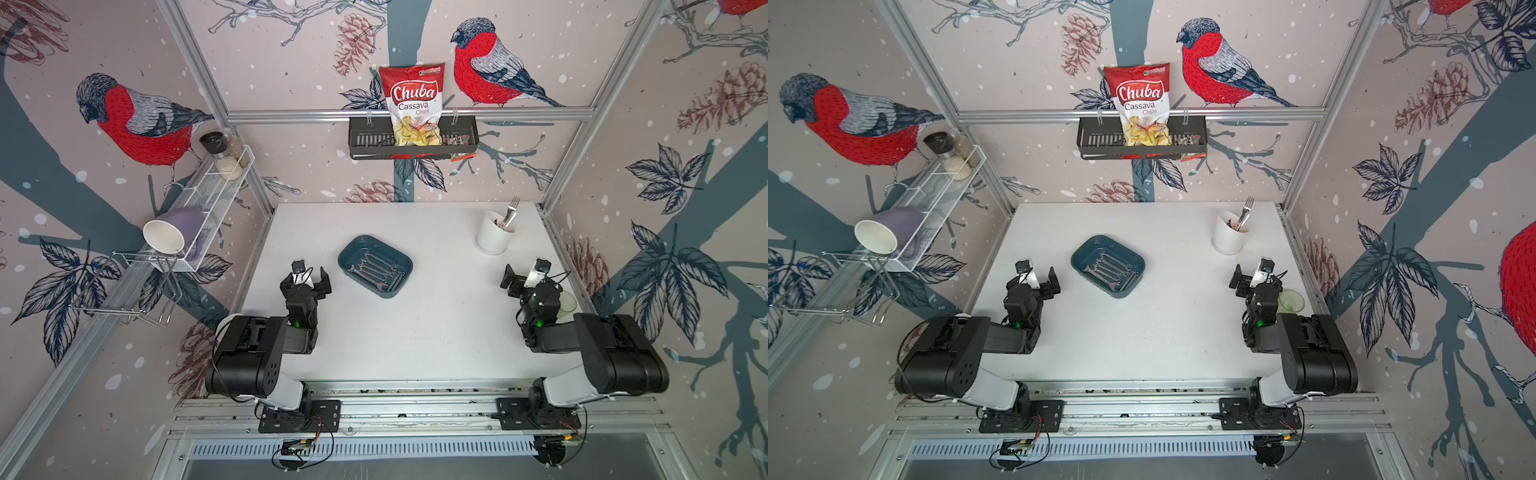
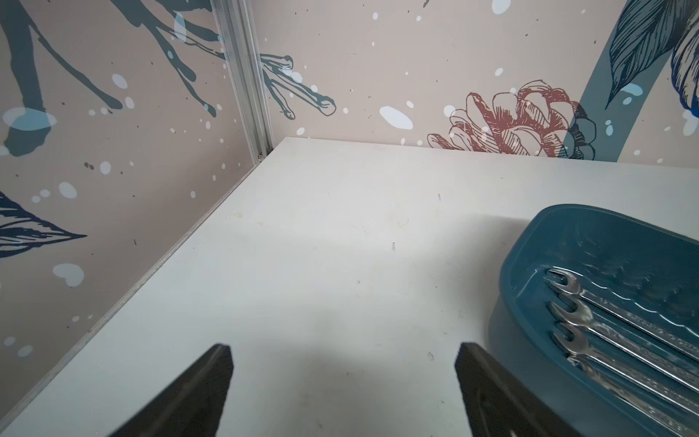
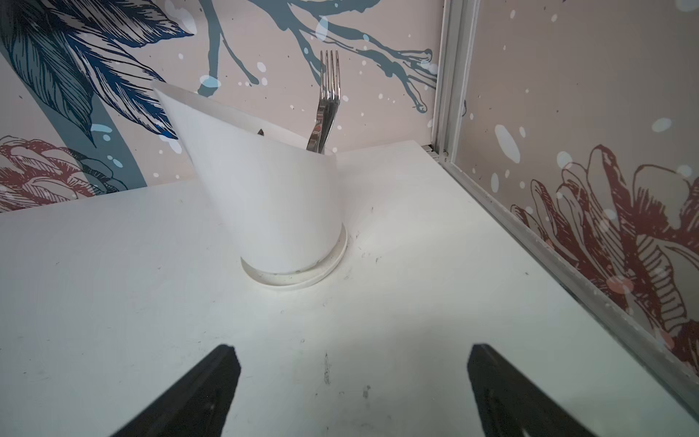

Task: Take out the wrench from the storage box
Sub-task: Adjust the storage box at the center of the board.

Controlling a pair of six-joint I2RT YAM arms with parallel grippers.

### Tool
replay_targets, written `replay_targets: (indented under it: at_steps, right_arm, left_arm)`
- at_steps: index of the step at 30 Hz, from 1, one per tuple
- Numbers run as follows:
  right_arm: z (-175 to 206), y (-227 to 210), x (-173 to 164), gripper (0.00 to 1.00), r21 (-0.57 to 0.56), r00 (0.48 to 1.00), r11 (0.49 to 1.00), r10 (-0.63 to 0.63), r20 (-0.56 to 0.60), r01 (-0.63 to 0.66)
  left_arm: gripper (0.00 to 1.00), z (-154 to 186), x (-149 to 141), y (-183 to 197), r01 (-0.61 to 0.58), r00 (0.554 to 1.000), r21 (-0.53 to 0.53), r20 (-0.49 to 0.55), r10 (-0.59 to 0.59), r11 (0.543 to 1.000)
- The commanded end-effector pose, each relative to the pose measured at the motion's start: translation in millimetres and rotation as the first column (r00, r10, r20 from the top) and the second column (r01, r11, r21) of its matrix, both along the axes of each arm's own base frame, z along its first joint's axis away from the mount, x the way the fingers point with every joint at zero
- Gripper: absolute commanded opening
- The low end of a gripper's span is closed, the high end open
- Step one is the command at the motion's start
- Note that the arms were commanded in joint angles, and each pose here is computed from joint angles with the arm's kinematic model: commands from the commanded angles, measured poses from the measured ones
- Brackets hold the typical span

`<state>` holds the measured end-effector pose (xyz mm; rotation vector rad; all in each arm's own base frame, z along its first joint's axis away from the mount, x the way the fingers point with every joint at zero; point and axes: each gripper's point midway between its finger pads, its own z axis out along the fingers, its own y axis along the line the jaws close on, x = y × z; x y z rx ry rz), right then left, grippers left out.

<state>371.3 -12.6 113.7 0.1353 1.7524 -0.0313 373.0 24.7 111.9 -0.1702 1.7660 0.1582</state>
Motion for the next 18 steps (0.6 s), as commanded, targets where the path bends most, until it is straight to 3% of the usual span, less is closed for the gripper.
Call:
replay_targets:
  at_steps: [1, 18]
  right_arm:
    - [12.1, -2.1, 2.2, 1.0, -0.013, 0.999, 1.0, -0.01, 0.048, 0.011]
    - [16.9, 0.7, 1.8, 1.0, -0.007, 0.998, 1.0, 0.023, 0.063, -0.023]
  left_arm:
    - [0.96, 13.1, 2.8, 3.1, -0.015, 0.998, -0.012, 0.056, 0.015, 1.0]
    - [0.96, 17.6, 0.0, 3.5, -0.018, 0.997, -0.011, 0.077, 0.019, 1.0]
